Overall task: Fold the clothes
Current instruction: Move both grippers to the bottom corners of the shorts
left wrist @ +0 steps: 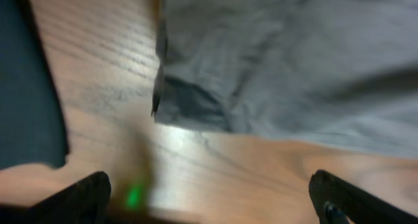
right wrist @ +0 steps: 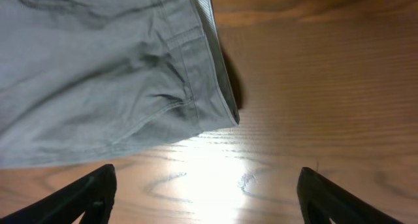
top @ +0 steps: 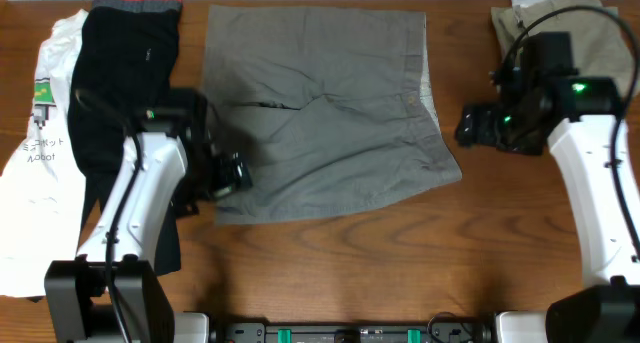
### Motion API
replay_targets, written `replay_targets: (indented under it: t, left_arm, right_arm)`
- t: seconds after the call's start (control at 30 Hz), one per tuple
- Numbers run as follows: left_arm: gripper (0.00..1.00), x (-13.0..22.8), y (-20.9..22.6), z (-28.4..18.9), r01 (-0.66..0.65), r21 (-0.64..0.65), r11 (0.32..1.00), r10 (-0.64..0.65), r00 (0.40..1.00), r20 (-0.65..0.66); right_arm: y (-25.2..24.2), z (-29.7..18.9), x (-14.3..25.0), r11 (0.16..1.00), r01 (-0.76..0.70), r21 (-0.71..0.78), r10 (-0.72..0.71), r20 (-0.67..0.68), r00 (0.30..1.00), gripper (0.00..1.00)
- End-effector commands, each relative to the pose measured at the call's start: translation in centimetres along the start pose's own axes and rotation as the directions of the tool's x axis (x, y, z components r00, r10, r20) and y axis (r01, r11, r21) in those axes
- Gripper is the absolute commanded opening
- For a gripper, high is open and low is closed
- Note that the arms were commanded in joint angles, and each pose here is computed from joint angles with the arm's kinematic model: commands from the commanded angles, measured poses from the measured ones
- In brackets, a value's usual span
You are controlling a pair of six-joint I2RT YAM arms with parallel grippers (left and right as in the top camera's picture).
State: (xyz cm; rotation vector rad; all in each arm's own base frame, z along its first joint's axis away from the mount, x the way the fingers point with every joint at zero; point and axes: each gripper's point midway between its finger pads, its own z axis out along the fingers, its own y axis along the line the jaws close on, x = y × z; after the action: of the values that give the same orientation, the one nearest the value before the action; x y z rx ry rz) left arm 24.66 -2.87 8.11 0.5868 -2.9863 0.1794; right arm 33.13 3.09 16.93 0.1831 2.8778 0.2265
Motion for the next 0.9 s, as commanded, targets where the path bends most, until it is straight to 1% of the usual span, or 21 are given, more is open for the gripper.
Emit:
replay_targets:
  t: [0.0, 0.13, 0.37, 0.43, 0.5, 0.53, 0.57, 0.67, 0.73, 0.77, 0.83, 0.87]
  left_arm:
    - [0.98, 1.3, 1.1, 1.5, 0.070, -0.016, 0.997, -0.070, 0.998, 0.003]
    - [0.98, 2.2, 1.8, 3.5, 0.045, -0.027, 0.999, -0.045, 0.999, -0.018]
    - [1.00, 1.1, 1.7, 6.0, -0.041, 0.000, 0.999, 0.041, 0.998, 0.051]
    - [0.95, 0.8, 1.6, 6.3, -0.057, 0.006, 0.998, 0.056, 0.996, 0.069]
    - [0.82, 0.4, 1.5, 6.4, -0.063, 0.011, 0.998, 0.061, 0.994, 0.085]
    - [0.71, 0.3, 1.4, 6.4, -0.063, 0.013, 0.998, 0.062, 0.994, 0.091]
    - [0.64, 0.2, 1.4, 6.4, -0.064, 0.015, 0.998, 0.062, 0.994, 0.095]
    - [0.46, 0.0, 1.3, 6.4, -0.065, 0.018, 0.998, 0.063, 0.993, 0.104]
    - [0.37, 0.0, 1.3, 6.4, -0.065, 0.018, 0.998, 0.063, 0.993, 0.104]
    - [0.29, 0.1, 1.3, 6.4, -0.065, 0.017, 0.998, 0.063, 0.993, 0.101]
    - [0.09, 0.3, 1.4, 6.4, -0.063, 0.014, 0.998, 0.062, 0.994, 0.091]
    - [0.06, 0.5, 1.5, 6.4, -0.062, 0.011, 0.998, 0.061, 0.995, 0.084]
  right_arm:
    - [0.1, 1.9, 1.0, 1.000, -0.019, 0.013, 0.019, -0.034, 0.999, 0.84]
    - [0.2, 3.7, 1.6, 1.000, -0.006, 0.011, 0.007, -0.040, 0.999, 0.82]
    - [0.1, 6.5, 2.4, 1.000, 0.010, 0.005, -0.010, -0.030, 1.000, 0.81]
    - [0.0, 7.2, 2.6, 1.000, 0.013, 0.004, -0.013, -0.026, 1.000, 0.81]
    - [-0.1, 7.8, 2.8, 1.000, 0.013, 0.004, -0.012, -0.025, 1.000, 0.80]
    - [-0.2, 8.0, 2.9, 1.000, 0.013, 0.004, -0.013, -0.023, 1.000, 0.79]
    - [-0.3, 8.3, 3.1, 1.000, 0.013, 0.004, -0.013, -0.023, 1.000, 0.77]
    - [-0.4, 9.2, 3.4, 1.000, 0.013, 0.003, -0.013, -0.017, 1.000, 0.74]
    - [-0.5, 9.7, 3.6, 1.000, 0.013, 0.002, -0.013, -0.013, 1.000, 0.74]
    - [-0.6, 9.9, 3.7, 1.000, 0.014, 0.002, -0.013, -0.013, 1.000, 0.73]
    - [-0.7, 10.2, 3.9, 1.000, 0.012, 0.002, -0.012, -0.012, 1.000, 0.72]
    - [-0.7, 10.3, 4.0, 1.000, 0.012, 0.002, -0.012, -0.013, 1.000, 0.71]
